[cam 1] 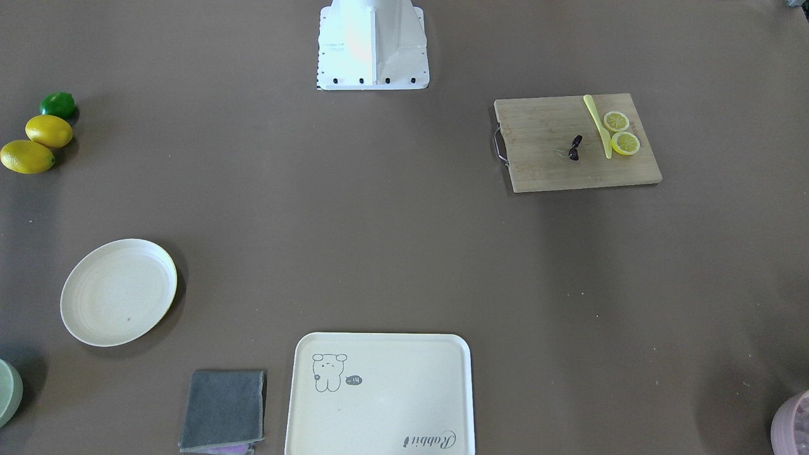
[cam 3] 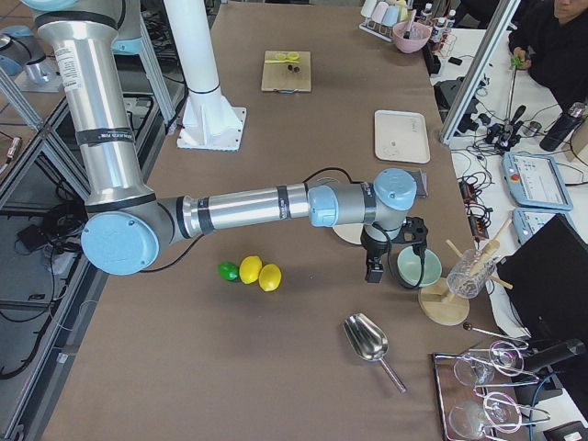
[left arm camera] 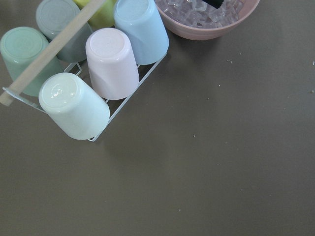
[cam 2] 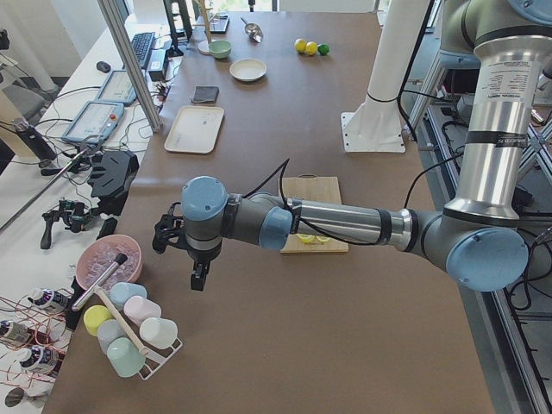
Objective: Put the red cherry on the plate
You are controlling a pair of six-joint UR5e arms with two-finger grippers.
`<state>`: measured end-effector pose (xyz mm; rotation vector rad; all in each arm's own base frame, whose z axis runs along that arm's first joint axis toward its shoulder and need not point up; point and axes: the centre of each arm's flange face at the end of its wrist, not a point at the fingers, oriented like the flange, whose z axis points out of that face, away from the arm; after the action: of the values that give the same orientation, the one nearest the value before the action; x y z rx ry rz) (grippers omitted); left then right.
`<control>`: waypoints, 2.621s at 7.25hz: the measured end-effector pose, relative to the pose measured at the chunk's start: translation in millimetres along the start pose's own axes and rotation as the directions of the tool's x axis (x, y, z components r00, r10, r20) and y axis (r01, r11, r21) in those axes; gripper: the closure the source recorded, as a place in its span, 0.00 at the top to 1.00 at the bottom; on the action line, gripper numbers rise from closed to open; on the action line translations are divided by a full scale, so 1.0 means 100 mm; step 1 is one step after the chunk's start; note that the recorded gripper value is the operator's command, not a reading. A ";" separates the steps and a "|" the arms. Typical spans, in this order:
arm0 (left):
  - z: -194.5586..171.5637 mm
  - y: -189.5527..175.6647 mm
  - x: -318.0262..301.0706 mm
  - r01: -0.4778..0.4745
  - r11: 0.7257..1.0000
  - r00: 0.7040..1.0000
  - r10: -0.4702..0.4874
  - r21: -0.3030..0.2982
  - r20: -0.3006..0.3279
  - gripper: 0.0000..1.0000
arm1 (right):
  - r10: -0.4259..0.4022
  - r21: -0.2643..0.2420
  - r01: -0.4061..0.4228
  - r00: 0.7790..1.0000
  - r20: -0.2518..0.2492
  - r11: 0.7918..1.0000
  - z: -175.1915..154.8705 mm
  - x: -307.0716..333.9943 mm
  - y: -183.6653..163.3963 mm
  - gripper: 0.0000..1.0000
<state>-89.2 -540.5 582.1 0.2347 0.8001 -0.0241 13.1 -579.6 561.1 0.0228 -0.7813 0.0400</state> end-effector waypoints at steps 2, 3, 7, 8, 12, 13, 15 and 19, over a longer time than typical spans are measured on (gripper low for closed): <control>-0.01 -0.03 0.01 -0.033 0.999 0.999 0.033 0.035 0.000 0.98 | 0.001 0.000 -0.001 1.000 0.003 1.000 0.02 -0.12 -0.02 1.00; 0.02 -0.06 0.00 -0.030 0.999 1.000 0.030 0.042 -0.002 0.98 | 0.001 0.004 -0.001 1.000 0.007 1.000 0.06 -0.24 -0.03 1.00; 0.09 -0.17 -0.05 -0.030 0.997 0.999 0.031 0.069 -0.007 0.98 | 0.016 0.083 -0.019 0.999 0.036 0.996 0.81 -1.22 0.03 1.00; 0.13 -0.10 -0.09 -0.040 0.996 0.999 0.041 0.080 -0.007 0.98 | 0.002 0.106 -0.006 0.999 0.042 0.994 1.10 -1.37 0.07 1.00; 0.18 0.06 -0.16 -0.053 0.994 0.999 0.054 0.093 -0.007 0.98 | 0.024 0.146 -0.032 0.998 0.056 0.989 1.91 -1.76 0.35 0.72; 0.17 0.06 -0.16 -0.054 0.994 0.998 0.055 0.095 -0.007 0.98 | 0.030 0.144 -0.037 0.998 0.054 0.989 1.97 -1.81 0.38 0.26; 0.15 0.06 -0.15 -0.056 0.993 0.998 0.057 0.100 -0.007 0.98 | 0.048 0.142 -0.055 0.997 0.057 0.988 1.99 -1.83 0.40 0.00; 0.13 0.02 -0.12 -0.062 0.993 0.998 0.063 0.105 -0.008 0.98 | 0.079 0.141 -0.088 0.994 0.071 0.986 1.96 -1.90 0.37 0.00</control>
<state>-88.3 -541.7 599.4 0.3596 0.8028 -0.0062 -261.1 -554.6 566.3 0.1287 -0.8433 0.1762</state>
